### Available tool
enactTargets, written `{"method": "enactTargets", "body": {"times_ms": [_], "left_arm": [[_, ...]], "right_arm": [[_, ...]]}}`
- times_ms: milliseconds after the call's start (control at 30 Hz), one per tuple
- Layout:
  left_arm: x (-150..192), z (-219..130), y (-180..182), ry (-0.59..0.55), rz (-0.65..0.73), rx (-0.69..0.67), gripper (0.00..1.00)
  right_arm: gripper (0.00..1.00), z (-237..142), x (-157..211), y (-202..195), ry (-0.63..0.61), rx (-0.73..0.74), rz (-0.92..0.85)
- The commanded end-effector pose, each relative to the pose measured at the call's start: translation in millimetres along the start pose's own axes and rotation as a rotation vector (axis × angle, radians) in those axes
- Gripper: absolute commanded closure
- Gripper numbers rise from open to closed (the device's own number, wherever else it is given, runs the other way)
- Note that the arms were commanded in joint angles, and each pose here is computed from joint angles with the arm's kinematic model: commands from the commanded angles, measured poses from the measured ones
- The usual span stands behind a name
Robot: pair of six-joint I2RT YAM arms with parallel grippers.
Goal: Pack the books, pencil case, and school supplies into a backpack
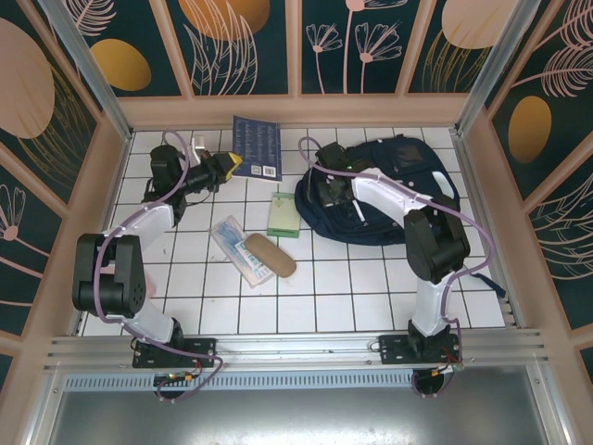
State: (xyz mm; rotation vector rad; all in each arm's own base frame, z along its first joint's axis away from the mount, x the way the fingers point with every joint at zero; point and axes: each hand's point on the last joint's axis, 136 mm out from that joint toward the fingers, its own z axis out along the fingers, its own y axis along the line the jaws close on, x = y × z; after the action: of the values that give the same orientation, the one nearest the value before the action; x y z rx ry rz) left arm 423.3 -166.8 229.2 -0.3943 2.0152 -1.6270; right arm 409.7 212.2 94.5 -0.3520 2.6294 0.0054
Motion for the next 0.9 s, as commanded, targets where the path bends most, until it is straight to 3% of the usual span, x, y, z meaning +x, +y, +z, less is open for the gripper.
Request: {"method": "enactTargets", "body": {"times_ms": [0, 200, 500, 867], "left_arm": [[5, 4, -15, -0.033, 0.06, 0.023, 1.0], [29, 37, -12, -0.036, 0.034, 0.011, 1.0], [78, 104, -3, -0.001, -0.045, 0.01, 1.0], [142, 198, -16, 0.114, -0.057, 0.068, 1.0]], "right_arm": [[1.0, -44, -40, -19, -0.13, 0.026, 0.046], [1.0, -104, -86, -37, -0.27, -0.079, 0.152], [1.0, -174, -127, -63, -0.428, -0.299, 0.325], [1.0, -191, -130, -58, -0.43, -0.442, 0.367]]}}
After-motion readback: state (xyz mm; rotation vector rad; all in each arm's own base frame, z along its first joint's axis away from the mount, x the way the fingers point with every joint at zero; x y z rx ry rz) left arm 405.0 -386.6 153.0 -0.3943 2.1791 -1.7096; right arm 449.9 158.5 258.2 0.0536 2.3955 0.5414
